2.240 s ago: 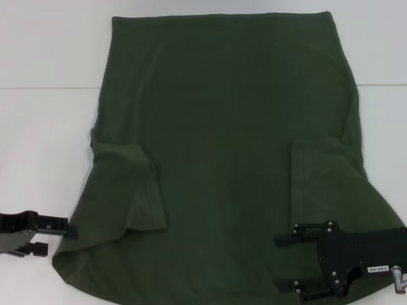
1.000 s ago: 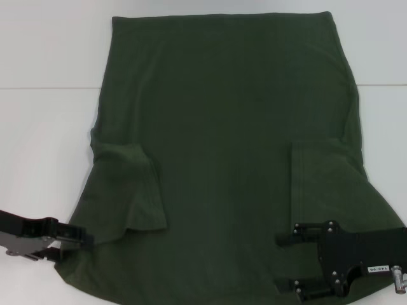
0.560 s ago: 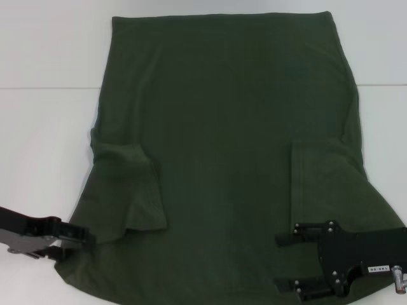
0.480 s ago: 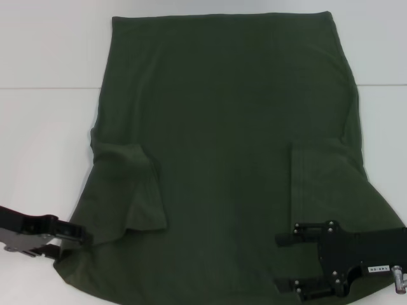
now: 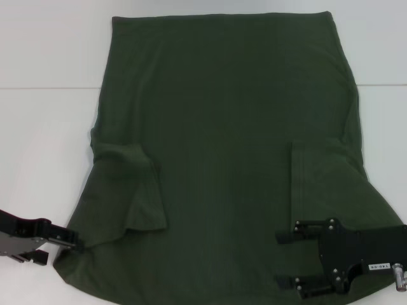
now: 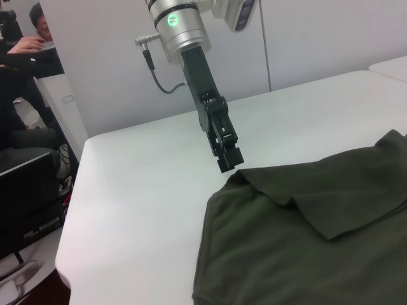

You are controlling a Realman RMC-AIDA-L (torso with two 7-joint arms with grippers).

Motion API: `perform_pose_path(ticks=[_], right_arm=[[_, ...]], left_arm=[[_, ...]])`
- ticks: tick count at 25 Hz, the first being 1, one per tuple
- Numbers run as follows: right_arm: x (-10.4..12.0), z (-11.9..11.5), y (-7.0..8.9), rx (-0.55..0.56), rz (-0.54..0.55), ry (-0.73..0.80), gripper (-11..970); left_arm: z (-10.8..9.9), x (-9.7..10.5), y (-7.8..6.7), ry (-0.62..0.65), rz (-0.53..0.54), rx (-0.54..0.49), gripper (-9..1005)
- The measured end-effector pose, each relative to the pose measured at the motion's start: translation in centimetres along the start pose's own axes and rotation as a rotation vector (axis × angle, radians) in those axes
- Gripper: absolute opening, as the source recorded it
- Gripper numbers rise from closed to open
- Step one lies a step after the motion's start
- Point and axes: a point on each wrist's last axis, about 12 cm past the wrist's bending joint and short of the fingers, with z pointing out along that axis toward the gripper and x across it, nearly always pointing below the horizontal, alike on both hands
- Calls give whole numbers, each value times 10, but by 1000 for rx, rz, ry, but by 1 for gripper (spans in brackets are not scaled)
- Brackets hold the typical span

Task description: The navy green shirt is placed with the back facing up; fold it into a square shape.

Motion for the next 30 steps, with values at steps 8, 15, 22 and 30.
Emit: perform_pose_path(ticks=[8,15,22,30], right_arm=[[-1,0,-1,1,-4,2,829],[-2,1,-2,0,-7,2,830],[-2,1,-2,1,-7,2,830],[-3,1,-3,8,-10,4,829]], left_arm=[[4,-1,0,-6,-38,-9,891],[5,-3,2,-15,-39,-48,892],[6,-4,1,-15,-32,-59,892],[8,-5,-2,-16,-13,-47,891]])
